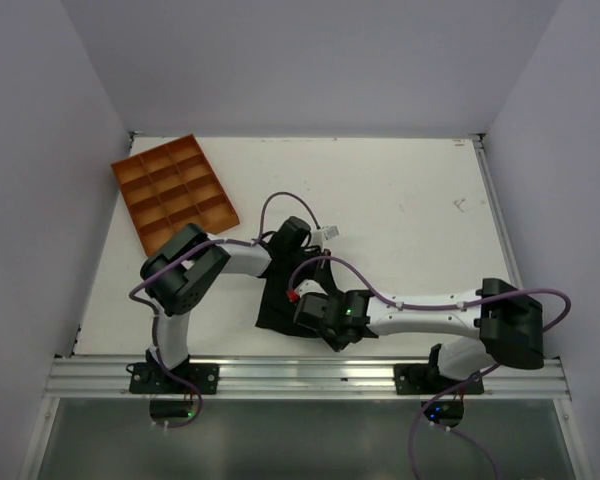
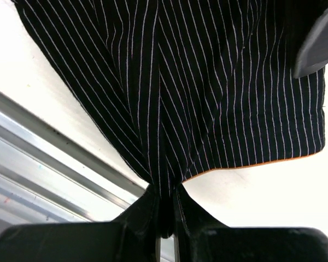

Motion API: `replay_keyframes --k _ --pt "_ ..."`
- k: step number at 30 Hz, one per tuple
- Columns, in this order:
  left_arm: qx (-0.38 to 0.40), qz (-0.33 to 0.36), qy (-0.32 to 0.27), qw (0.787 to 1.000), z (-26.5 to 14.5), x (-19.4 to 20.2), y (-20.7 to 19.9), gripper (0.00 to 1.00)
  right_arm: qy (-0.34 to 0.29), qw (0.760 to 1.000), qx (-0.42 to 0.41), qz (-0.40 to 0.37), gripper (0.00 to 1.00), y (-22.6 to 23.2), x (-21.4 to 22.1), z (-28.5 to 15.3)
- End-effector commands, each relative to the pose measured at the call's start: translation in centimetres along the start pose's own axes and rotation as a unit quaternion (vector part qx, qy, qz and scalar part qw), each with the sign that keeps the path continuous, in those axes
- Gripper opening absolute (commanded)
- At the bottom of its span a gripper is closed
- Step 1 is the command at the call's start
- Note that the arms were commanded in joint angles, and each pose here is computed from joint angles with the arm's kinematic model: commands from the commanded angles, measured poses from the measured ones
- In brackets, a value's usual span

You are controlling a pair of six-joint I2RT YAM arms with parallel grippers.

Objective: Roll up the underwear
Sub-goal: Fold the underwear

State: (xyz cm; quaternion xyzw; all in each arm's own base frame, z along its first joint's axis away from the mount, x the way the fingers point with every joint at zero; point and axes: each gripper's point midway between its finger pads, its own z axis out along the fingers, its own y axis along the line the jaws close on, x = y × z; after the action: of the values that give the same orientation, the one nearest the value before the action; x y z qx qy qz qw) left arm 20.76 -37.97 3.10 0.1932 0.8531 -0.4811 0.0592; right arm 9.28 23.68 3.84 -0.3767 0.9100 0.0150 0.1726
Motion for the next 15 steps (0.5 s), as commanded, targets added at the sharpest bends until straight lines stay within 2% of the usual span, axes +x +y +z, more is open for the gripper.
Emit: replay_keyframes --k 1,5,13,15 --pt "0.037 0.051 -0.07 0.996 -0.5 -4.1 -3.3 0.0 -0.01 1.0 -0.025 0.016 0.0 0.6 0.0 -0.7" --pt "0.052 0.057 -0.062 0.995 0.2 -4.9 -4.0 0.0 -0.014 0.999 -0.031 0.02 0.0 0.7 0.2 -0.8" --pt "0.04 0.039 -0.018 0.998 1.7 -0.7 -1.8 0.0 -0.018 0.999 -0.03 0.034 0.0 0.5 0.4 -1.0" --pt "0.05 0.044 -0.008 0.998 2.2 0.0 -2.3 0.0 -0.018 0.999 -0.035 0.034 0.0 0.7 0.4 -1.1"
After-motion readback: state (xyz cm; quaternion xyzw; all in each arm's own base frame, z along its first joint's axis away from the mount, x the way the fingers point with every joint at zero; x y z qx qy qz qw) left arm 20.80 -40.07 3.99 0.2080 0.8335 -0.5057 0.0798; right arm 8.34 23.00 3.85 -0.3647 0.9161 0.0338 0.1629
